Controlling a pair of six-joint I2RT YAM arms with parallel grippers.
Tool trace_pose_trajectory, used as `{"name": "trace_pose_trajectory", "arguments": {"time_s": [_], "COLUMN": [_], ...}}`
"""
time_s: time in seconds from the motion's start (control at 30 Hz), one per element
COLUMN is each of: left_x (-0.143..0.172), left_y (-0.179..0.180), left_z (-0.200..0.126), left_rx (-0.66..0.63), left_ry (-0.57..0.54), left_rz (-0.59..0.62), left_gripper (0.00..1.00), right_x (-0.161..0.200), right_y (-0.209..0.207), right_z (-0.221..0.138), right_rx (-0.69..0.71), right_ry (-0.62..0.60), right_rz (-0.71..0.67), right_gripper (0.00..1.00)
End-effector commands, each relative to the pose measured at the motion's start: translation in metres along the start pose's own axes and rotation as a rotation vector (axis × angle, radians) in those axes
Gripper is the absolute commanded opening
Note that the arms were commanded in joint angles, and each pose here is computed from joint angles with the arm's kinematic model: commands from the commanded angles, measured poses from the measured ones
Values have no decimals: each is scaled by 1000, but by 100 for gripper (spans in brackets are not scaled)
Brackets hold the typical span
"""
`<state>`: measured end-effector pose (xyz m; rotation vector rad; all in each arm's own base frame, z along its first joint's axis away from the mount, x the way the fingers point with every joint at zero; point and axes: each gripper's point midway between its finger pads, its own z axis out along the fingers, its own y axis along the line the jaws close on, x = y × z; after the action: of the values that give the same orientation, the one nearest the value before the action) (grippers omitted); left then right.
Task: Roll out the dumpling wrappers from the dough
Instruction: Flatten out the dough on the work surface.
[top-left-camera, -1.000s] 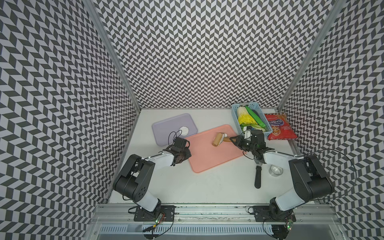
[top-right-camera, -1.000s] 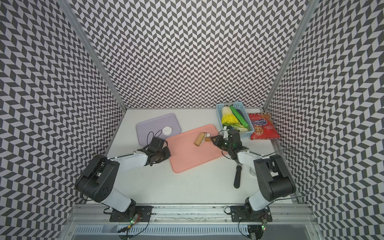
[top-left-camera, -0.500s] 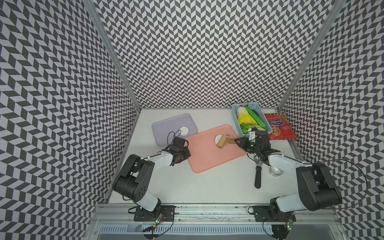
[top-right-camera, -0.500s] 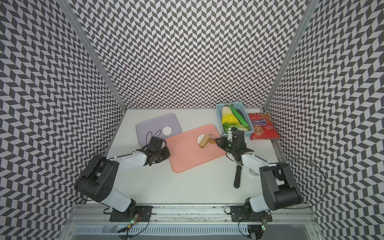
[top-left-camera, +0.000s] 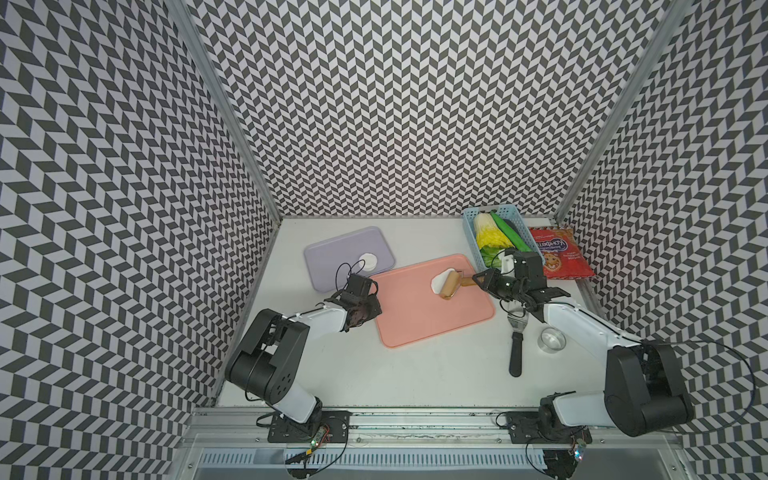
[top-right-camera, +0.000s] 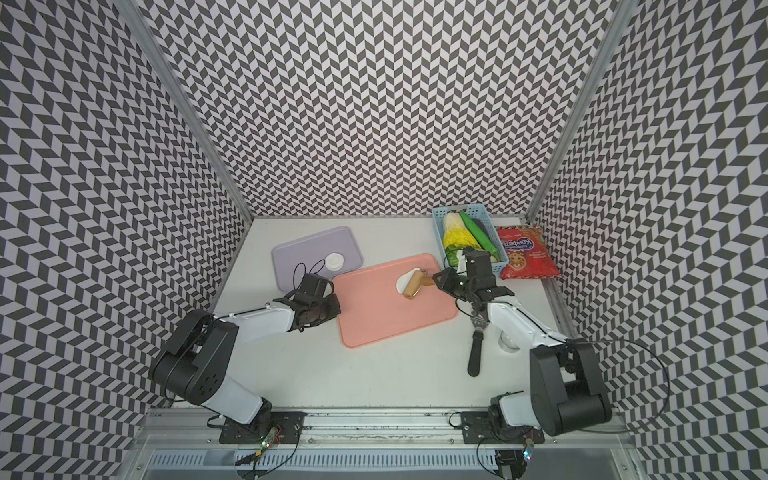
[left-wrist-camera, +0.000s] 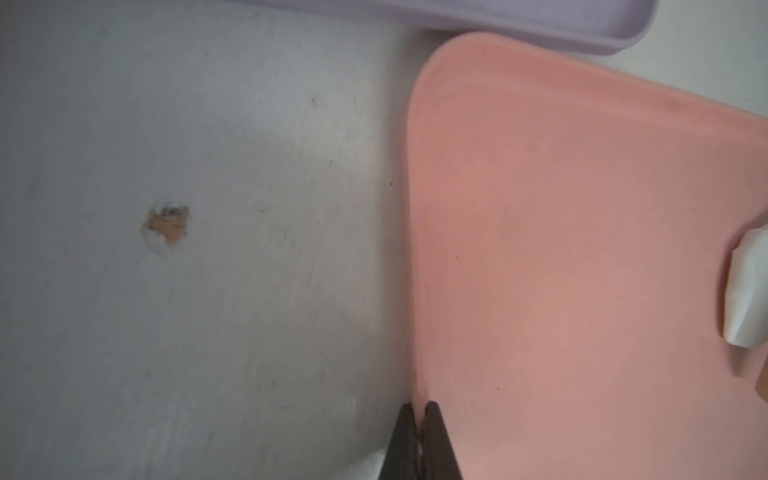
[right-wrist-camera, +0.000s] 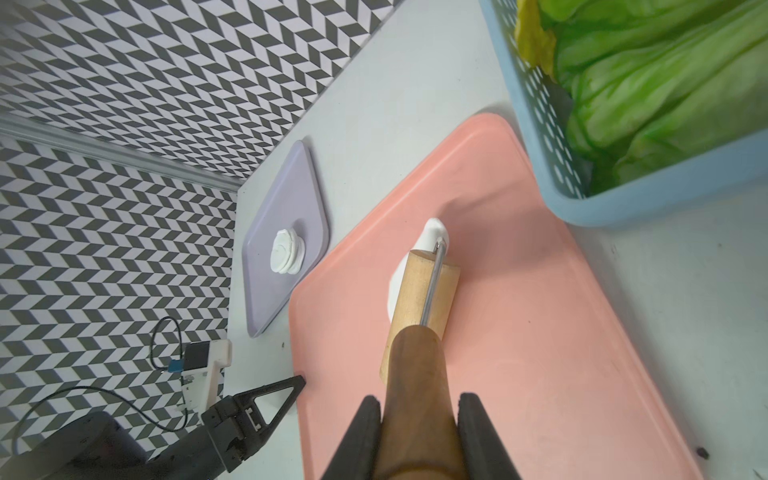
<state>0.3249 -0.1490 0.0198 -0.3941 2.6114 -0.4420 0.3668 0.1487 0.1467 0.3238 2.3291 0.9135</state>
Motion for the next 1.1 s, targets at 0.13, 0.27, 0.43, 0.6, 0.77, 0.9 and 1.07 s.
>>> {"name": "trace_pose_trajectory", "arguments": {"time_s": [0.13,0.27,0.43,0.6,0.77,0.9,1.07], "left_x": [80,82,80,80,80,81,81], "left_y": [75,77,76,77,78,79,79], "left_z": [-10,-9,-10,-10,-11,-11,-11], "left_rx": [-256,-261,-261,-266,-271,-274,-270], "left_ry": [259,264,255,252,251,249,246], "left_rz": [63,62,60,61,60,56,51], "left_gripper": [0,0,0,0,0,0,0], "right_x": [-21,-11,11,37,50,58,70], "right_y": [69,51,20,-23,-62,-78,-91], "right_z": [-28,-16,0,26,37,42,51], "right_rx": [-173,-133,-69,29,165,216,231], "right_ry": [-76,-51,-5,62,90,110,146], "right_rz": [-126,-116,-82,-46,-4,13,55], "right_gripper": [0,0,0,0,0,0,0]}}
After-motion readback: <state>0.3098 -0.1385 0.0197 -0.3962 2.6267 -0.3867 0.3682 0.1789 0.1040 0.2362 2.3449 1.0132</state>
